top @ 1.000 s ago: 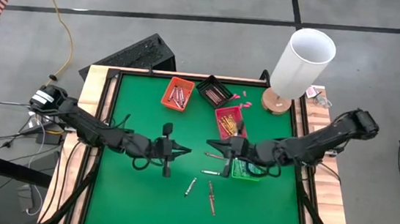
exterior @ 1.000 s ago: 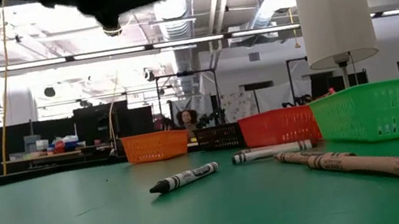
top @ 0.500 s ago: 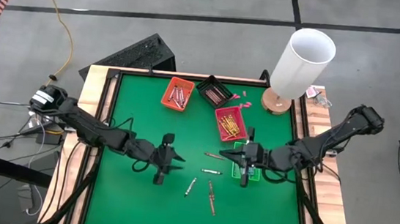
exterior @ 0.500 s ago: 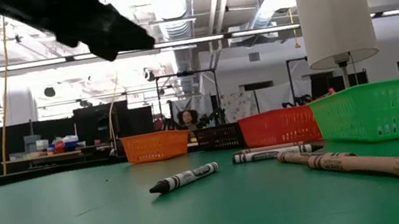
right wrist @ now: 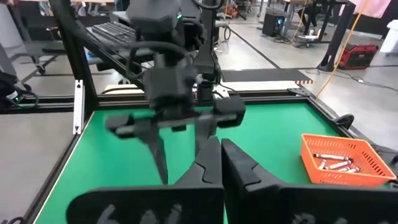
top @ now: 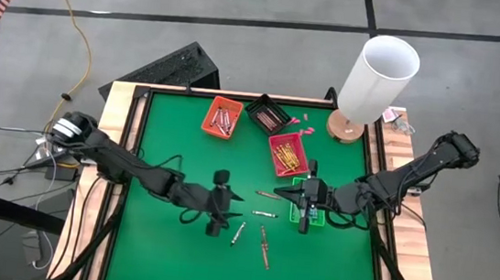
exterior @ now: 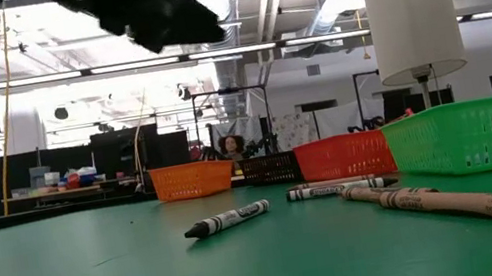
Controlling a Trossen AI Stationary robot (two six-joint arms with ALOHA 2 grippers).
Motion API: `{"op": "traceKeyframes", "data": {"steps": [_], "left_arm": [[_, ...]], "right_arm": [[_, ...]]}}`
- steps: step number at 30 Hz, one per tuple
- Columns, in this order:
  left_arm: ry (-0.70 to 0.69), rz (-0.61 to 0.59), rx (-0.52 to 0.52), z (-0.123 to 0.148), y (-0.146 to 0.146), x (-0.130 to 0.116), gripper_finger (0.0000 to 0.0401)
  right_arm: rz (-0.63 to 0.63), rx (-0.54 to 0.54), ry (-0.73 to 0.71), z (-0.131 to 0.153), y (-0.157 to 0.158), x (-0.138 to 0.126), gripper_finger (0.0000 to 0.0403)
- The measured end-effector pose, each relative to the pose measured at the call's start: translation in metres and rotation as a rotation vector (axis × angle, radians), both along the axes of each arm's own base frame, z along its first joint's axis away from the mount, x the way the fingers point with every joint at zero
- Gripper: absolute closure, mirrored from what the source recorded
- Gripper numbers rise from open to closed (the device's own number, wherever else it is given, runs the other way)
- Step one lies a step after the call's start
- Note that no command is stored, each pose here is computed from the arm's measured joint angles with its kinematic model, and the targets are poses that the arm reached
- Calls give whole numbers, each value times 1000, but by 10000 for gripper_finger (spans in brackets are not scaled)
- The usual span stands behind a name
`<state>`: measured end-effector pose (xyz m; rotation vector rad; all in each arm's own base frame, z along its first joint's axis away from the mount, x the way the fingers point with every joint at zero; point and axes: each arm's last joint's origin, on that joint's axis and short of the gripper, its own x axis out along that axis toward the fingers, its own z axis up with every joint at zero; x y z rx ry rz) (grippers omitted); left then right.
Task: Sort crayons
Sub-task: Put the black crayon into the orange bin
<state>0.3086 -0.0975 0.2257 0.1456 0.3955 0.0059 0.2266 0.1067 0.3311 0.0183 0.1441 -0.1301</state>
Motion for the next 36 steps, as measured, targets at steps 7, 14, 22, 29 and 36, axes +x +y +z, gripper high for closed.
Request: {"op": "traceKeyframes", "data": {"steps": [7,14,22,29,36], "left_arm": [[133,-79,38,-19,5,51,227],[219,-121,-5,-52,26,79,228],[336,-122,-23,-103,35,88,228],[380,-123,-63,-117,35,89,249],[417,-105,-84,-121,37,87,367]], "right_arm": [[1,12,9,-1,1,-1,392],[1,0,31,-3,0,-1,392],[2,-9,48,-5,0,-1,392],[3,-10,50,-5,0,-1,392],[0,12,48,-5,0,-1,392]]}}
